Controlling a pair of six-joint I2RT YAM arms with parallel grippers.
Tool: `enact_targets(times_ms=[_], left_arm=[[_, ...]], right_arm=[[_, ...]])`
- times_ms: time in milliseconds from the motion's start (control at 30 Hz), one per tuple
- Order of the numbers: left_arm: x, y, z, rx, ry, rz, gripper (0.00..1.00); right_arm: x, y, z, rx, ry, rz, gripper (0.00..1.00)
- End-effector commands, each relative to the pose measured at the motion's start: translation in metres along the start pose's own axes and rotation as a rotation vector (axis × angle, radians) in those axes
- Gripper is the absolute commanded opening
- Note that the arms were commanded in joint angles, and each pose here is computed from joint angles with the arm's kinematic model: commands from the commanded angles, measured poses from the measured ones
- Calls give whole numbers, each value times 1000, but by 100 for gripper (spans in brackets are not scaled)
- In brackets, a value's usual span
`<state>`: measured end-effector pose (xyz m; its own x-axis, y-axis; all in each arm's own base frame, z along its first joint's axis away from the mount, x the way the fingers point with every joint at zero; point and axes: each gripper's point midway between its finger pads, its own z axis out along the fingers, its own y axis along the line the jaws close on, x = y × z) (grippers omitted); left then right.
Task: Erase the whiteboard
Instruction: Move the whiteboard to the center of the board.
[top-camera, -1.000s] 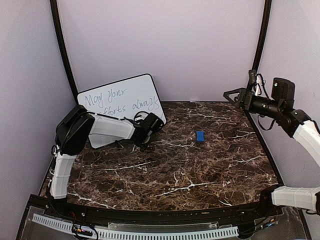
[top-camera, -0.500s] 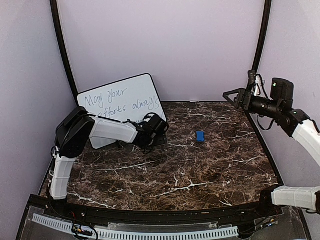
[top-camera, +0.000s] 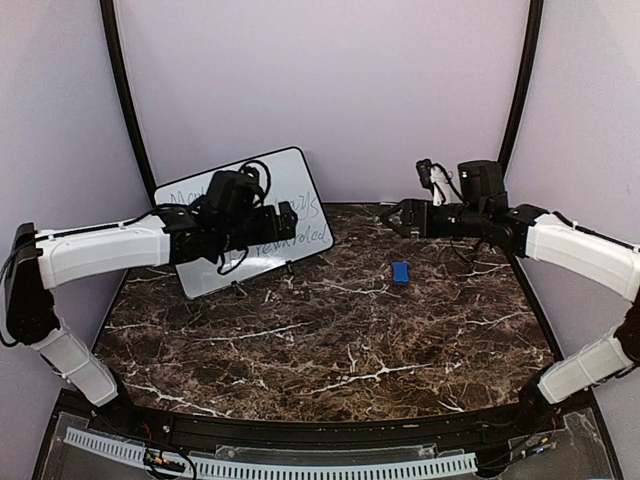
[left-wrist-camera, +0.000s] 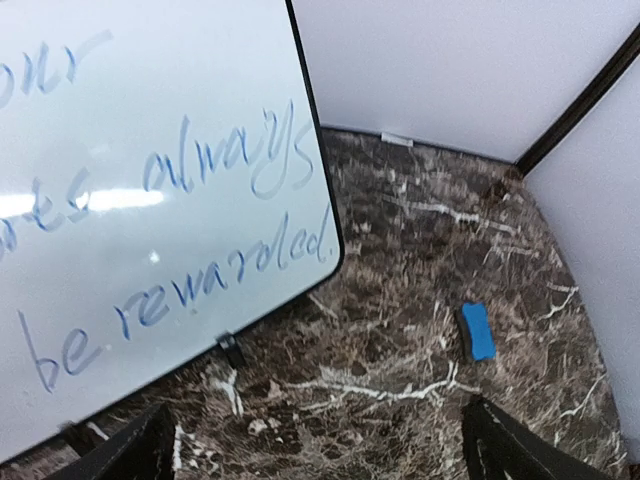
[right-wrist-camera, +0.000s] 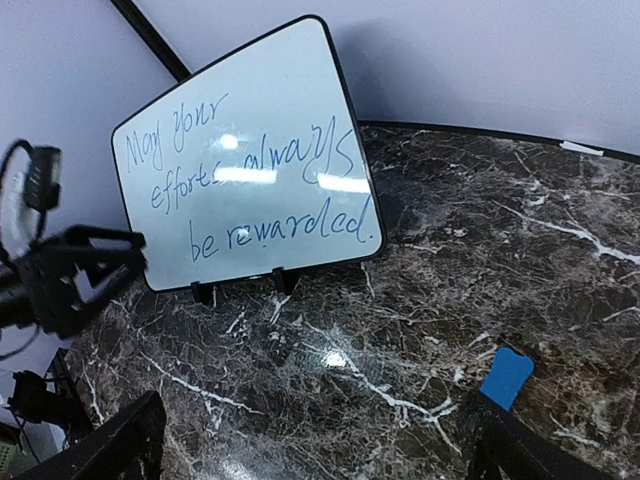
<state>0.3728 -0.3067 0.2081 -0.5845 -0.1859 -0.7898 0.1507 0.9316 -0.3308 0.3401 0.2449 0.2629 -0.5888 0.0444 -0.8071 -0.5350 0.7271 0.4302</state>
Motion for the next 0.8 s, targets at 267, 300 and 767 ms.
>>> enact_targets(times_ms=[267,300,767], left_arm=[[-124,141,-102,-217,-234,0,99],[-127,153,-107,-247,-241,-14,99],[-138,246,-131,-351,-263,-170,99]], right_arm=[[51,78,165,21,114,-311,99],[52,82,176,33,118,-322,99],[96,85,267,118,202,-392,89]])
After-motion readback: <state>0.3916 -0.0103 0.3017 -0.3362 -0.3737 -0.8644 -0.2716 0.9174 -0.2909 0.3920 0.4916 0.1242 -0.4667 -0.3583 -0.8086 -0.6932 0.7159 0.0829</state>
